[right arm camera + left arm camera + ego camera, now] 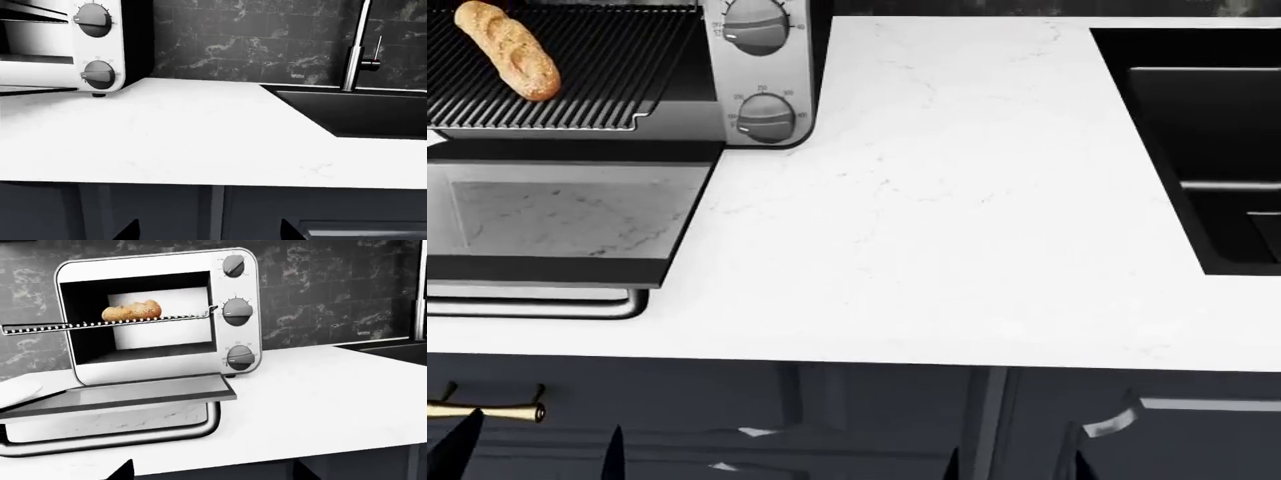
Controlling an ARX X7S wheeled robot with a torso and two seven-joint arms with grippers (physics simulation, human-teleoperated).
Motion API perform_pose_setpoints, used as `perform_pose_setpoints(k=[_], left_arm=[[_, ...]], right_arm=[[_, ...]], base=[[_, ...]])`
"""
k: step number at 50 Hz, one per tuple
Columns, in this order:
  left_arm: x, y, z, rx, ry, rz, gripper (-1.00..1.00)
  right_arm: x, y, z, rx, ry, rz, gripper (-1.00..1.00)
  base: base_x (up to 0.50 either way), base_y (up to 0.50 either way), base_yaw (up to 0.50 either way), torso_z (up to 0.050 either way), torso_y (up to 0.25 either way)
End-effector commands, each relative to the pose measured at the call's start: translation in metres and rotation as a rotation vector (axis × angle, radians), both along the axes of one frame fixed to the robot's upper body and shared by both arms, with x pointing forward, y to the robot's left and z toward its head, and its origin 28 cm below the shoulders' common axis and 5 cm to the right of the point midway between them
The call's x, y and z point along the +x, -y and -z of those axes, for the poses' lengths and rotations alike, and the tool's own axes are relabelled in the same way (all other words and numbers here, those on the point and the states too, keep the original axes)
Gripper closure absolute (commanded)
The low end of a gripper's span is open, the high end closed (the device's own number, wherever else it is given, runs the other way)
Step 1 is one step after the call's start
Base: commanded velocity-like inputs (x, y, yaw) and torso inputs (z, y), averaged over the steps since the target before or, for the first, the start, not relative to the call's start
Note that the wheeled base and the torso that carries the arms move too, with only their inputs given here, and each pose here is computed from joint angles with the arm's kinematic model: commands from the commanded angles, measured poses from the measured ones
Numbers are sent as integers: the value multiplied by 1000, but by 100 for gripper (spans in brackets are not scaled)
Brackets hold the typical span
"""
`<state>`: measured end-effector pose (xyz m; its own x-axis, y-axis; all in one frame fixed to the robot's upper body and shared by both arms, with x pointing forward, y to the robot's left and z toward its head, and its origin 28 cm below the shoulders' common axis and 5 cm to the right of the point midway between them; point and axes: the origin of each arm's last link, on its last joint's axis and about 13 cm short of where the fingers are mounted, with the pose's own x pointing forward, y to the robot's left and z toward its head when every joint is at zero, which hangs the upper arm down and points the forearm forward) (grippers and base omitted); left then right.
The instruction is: Pick the baguette from the rack and place it on the plate on the counter.
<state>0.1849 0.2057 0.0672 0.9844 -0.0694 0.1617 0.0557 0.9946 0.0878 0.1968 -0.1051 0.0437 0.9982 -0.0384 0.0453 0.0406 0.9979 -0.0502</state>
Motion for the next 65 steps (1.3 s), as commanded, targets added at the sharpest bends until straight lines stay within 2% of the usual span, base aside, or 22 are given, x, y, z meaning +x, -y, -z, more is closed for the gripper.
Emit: perform_pose_setpoints(k=[1,11,19,22,33,65], left_arm=[[-17,-2,-31,20,59,17,-100],[-27,-6,-70,49,146,13,-100],[-30,-9,-89,70,185,10,-100],[-31,-9,-92,75,195,10,-100],[-31,-9,-93,72,203,8,-100],[-32,-14,-103,86,237,-19,-100]], right_arm=[[-8,2,-23,-48,37,10,-100],[-15,5,-49,-100,70,10,-100],[-20,5,-61,-126,104,24,-100],[-21,5,-64,-170,108,43,-100],[-21,4,-67,-150,120,39,-100],[-22,-2,-83,-184,160,6,-100]], base=[[0,0,0,50,14],[0,0,0,50,11],[0,0,0,50,12],[0,167,0,50,12],[0,500,0,50,12],[0,500,0,50,12]])
